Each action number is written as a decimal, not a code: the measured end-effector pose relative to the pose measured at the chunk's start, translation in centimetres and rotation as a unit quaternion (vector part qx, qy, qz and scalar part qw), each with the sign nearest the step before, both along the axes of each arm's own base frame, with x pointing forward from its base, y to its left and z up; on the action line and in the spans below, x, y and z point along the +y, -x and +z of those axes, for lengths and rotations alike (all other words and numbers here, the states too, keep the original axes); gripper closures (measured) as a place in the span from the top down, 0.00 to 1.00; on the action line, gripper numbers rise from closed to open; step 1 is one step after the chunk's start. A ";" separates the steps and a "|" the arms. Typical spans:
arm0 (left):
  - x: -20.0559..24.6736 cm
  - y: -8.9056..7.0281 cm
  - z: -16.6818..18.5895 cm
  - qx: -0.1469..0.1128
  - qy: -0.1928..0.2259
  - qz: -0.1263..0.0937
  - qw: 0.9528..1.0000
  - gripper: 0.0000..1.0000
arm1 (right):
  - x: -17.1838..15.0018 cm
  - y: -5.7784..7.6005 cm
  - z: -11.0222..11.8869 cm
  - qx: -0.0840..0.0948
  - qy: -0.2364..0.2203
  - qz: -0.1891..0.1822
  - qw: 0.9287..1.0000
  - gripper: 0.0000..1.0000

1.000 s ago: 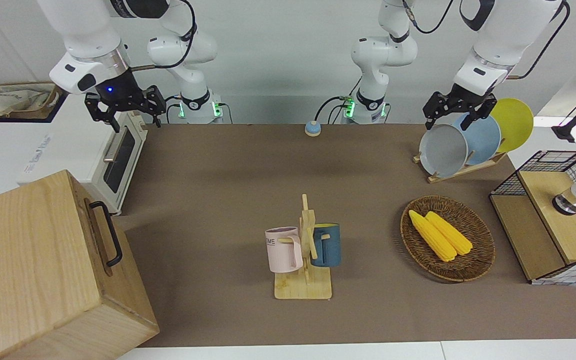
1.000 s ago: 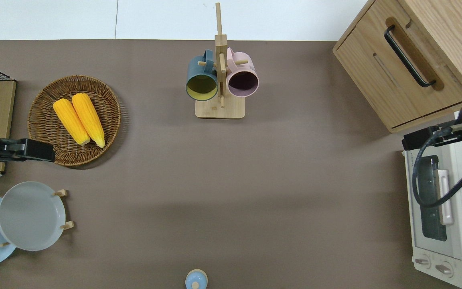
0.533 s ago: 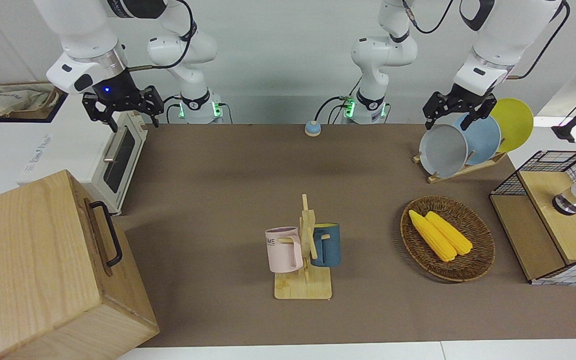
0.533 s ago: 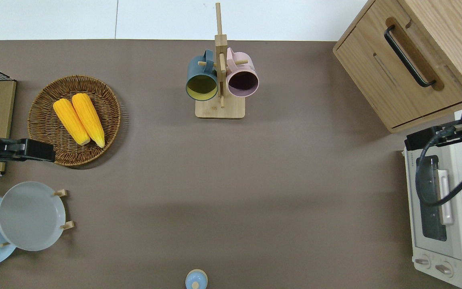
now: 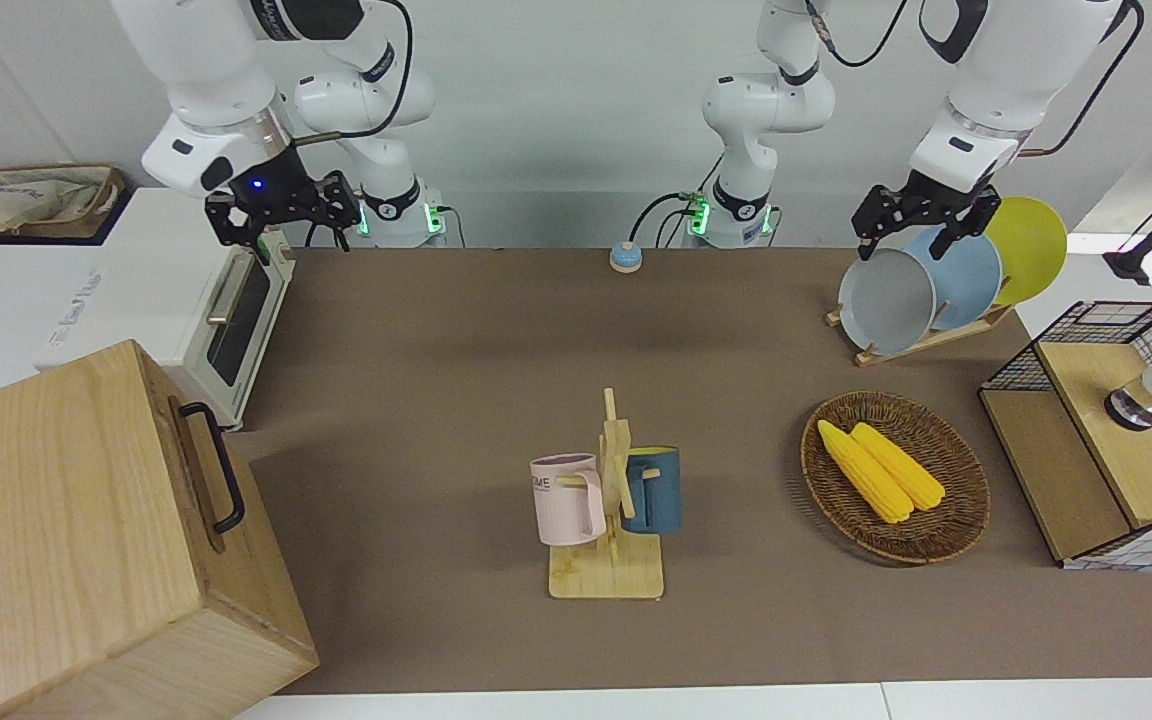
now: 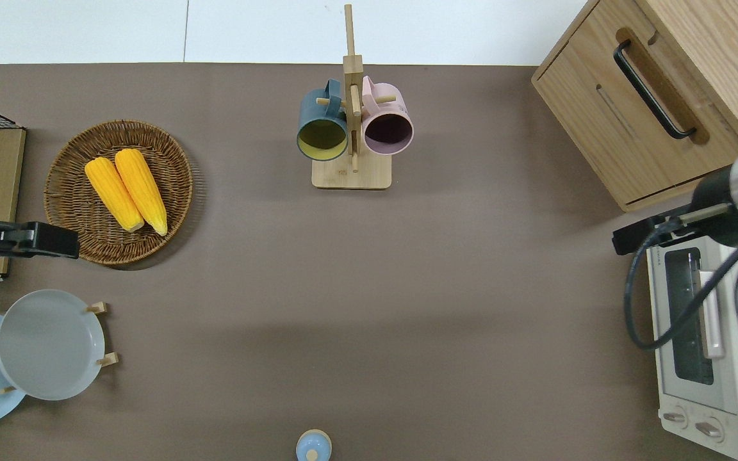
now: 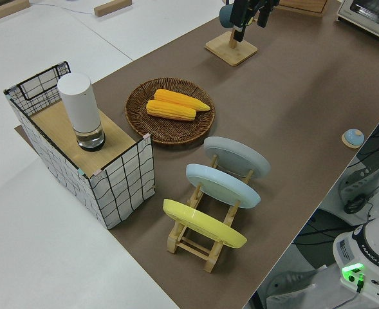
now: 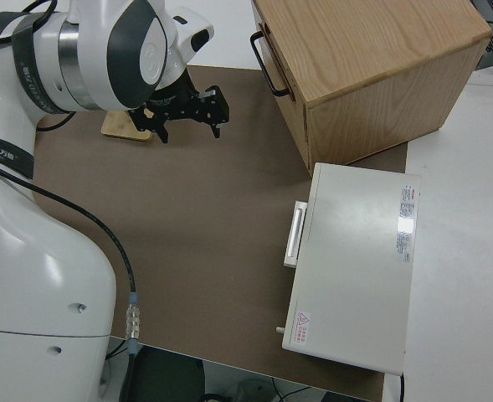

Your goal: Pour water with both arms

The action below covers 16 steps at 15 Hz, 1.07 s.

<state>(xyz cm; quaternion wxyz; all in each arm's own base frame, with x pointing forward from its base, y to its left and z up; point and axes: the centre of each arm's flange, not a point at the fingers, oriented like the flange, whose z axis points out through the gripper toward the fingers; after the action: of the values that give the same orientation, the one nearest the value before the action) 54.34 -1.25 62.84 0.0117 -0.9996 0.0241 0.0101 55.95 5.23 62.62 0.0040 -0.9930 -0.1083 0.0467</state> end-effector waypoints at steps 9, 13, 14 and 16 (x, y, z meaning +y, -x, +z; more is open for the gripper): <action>8.1 -0.5 -0.1 -0.004 -0.005 -0.011 1.000 1.00 | 15.2 -2.1 -11.2 -0.027 -0.009 0.040 0.999 1.00; 13.3 -1.2 0.2 -0.022 -0.013 -0.019 0.999 1.00 | 18.1 -4.1 -14.3 -0.070 -0.024 0.050 0.996 1.00; 14.7 -1.2 0.2 -0.029 -0.016 -0.021 0.999 1.00 | 18.5 -4.5 -14.8 -0.082 -0.027 0.051 0.995 1.00; 17.6 -1.0 0.1 -0.037 -0.022 -0.028 0.999 1.00 | 19.2 -5.5 -15.5 -0.112 -0.035 0.052 0.992 0.99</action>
<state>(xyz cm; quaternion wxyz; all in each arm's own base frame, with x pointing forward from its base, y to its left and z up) 55.34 16.37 62.93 0.0352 -0.9977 0.0517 -0.0262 61.45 24.45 47.17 0.0242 -0.9842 -0.1615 -0.0684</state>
